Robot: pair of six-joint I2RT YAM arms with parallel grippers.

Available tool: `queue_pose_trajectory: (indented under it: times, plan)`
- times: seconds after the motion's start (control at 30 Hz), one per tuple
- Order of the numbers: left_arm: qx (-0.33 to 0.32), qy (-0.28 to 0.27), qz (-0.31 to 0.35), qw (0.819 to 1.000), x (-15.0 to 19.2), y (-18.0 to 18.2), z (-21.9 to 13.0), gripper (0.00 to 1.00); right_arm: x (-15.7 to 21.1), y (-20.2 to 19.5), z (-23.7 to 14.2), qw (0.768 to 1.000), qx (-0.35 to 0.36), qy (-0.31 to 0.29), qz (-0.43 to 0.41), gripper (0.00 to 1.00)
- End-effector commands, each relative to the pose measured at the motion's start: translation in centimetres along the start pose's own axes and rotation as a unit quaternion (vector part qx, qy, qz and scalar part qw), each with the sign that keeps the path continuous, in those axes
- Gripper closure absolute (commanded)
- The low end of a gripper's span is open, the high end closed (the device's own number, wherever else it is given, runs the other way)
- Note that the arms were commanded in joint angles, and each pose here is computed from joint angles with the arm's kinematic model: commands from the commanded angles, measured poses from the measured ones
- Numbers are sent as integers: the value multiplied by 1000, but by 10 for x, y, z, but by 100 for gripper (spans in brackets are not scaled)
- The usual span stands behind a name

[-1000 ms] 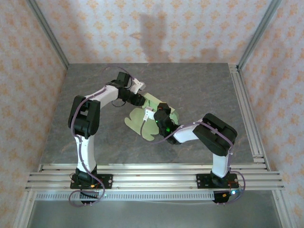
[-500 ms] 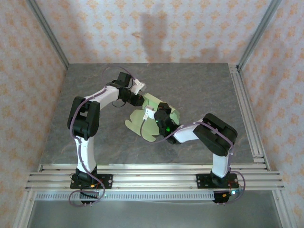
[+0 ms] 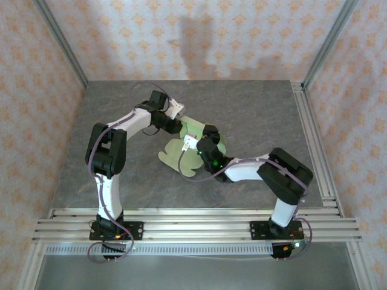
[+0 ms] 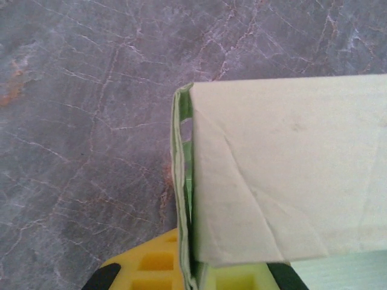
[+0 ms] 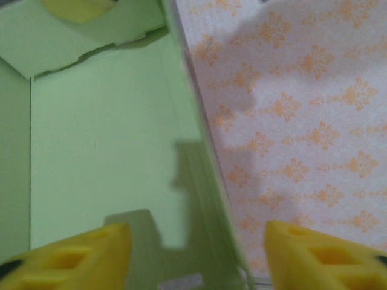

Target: Fold the paper box

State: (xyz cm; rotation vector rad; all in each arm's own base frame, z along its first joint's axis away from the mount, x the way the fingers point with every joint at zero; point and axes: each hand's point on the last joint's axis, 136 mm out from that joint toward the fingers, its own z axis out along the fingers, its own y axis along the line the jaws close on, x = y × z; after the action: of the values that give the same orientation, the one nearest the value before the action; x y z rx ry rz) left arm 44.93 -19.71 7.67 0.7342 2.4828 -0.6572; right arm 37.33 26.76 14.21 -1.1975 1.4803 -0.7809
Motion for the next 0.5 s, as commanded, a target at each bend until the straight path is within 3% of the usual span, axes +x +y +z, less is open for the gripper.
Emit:
queue_pose_trajectory:
  times: [0.0,0.07,0.17,0.33,0.47]
  plan:
    - [-30,-27,18,999,-22,2,-22,97,-12,-6,-17,997,-47,-13,66,25]
    - [-43,-33,17,998,-23,5,-24,98,-20,-14,-32,989,-94,-25,113,13]
    - [-53,-52,15,997,-28,6,-27,98,-36,-24,-59,965,-162,-59,197,5]
    - [-68,-62,34,995,-31,-4,-22,97,-51,-51,-89,914,-226,-103,321,4]
    - [-68,-67,77,993,-29,-22,-20,98,-48,-86,-85,851,-230,-121,456,4]
